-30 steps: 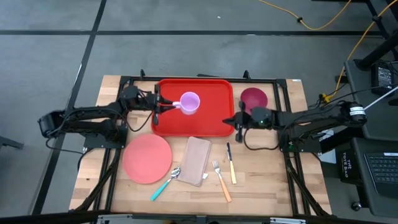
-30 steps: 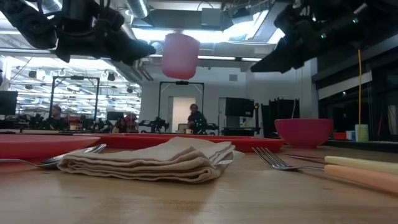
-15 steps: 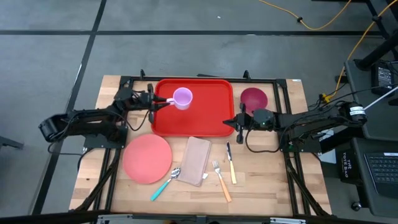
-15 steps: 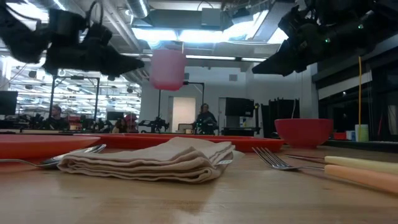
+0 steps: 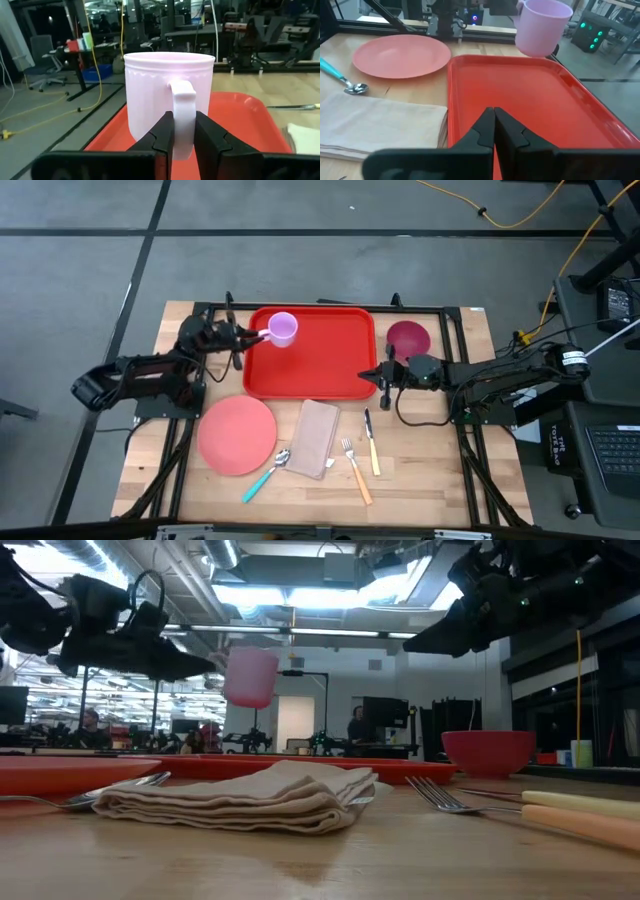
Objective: Set up tray
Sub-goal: Put the purple mug on top of the orange serving tray
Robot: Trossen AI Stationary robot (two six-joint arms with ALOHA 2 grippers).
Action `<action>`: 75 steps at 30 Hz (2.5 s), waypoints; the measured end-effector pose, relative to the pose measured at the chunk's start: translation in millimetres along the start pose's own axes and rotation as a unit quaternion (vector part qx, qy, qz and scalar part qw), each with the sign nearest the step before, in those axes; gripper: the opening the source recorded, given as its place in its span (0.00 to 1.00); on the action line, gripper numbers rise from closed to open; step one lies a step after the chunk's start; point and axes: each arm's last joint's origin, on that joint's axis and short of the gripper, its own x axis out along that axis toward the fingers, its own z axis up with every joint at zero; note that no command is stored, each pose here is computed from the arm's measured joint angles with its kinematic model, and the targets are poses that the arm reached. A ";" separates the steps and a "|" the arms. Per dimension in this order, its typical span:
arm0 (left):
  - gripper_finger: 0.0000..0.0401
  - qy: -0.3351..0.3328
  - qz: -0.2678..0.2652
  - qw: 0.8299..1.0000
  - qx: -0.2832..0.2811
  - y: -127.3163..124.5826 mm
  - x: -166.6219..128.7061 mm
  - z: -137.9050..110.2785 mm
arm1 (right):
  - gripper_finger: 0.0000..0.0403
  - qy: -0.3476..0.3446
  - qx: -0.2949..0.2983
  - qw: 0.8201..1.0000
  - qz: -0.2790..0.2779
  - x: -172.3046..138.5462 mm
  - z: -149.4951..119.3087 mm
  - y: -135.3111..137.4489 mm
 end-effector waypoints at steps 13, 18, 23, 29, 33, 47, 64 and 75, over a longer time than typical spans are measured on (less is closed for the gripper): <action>0.11 0.026 0.008 0.999 -0.036 43.6 -1.4 -16.9 | 0.02 -0.002 -0.001 1.000 -0.001 0.1 0.4 -0.1; 0.11 0.018 0.002 0.999 -0.031 52.5 0.8 -27.9 | 0.02 -0.002 -0.001 1.000 -0.007 0.0 0.4 -0.4; 0.11 0.019 0.005 0.999 -0.035 58.8 -0.6 -40.8 | 0.02 -0.001 0.000 1.000 -0.013 0.0 0.3 -0.8; 0.10 0.024 0.017 0.999 -0.043 65.8 -1.7 -55.1 | 0.02 -0.002 -0.001 1.000 -0.014 0.0 0.5 -0.9; 0.10 0.027 0.018 0.998 -0.055 76.9 6.2 -62.1 | 0.02 -0.006 0.000 1.000 -0.015 0.0 1.3 -0.9; 0.11 0.039 0.012 0.995 -0.095 86.7 11.1 -77.1 | 0.02 -0.005 0.000 1.000 -0.015 0.0 1.2 -0.9; 0.11 0.070 0.069 0.994 -0.055 76.7 3.0 -84.5 | 0.02 -0.004 -0.001 1.000 -0.015 0.0 0.9 -0.9; 0.15 0.079 0.083 0.992 -0.051 73.3 8.7 -84.8 | 0.02 -0.004 -0.001 1.000 -0.014 0.0 0.9 -0.9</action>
